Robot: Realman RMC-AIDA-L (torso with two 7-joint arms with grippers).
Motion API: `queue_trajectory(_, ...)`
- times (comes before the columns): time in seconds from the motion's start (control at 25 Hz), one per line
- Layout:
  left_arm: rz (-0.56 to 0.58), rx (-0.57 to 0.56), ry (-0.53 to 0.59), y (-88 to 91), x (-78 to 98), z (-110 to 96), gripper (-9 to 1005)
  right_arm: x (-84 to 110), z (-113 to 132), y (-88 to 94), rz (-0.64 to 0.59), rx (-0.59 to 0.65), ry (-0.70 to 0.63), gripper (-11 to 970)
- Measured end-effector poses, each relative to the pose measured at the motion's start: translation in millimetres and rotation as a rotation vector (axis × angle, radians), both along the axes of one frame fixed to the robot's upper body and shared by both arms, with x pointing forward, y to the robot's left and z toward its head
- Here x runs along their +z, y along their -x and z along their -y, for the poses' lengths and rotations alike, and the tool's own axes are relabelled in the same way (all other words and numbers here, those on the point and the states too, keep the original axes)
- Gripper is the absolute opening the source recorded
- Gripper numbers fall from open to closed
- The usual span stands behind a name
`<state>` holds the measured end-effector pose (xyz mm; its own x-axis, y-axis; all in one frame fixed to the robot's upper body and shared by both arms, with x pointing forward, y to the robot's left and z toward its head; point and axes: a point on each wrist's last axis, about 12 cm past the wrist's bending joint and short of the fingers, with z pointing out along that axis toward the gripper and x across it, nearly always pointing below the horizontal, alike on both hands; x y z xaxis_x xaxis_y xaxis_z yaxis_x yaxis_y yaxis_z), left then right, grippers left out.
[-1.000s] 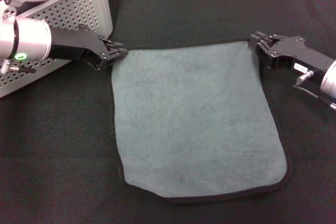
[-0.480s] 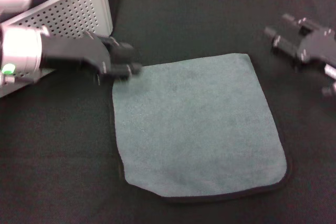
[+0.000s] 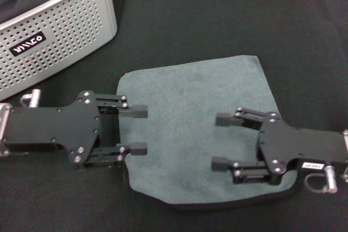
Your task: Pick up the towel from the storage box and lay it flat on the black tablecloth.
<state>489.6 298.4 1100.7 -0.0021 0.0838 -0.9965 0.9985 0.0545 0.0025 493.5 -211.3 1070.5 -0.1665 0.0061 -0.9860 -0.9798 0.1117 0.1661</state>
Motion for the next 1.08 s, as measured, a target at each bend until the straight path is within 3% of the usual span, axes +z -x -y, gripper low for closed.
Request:
queue_trajectory(0.36,-0.040,0.041,0.052,16.4,-3.1,-15,556,14.2,-15,-2.8,0.001,0.123,-0.027,825)
queue_trajectory(0.68,-0.110,0.057,0.061,16.4,-2.0,-18,556,15.7,-16,-2.5,0.001,0.131,-0.039,825)
queue_trajectory(1.08,-0.106,0.061,0.058,17.1,-2.2,-19,556,15.9,-16,0.3,-0.002,0.136,-0.055,825)
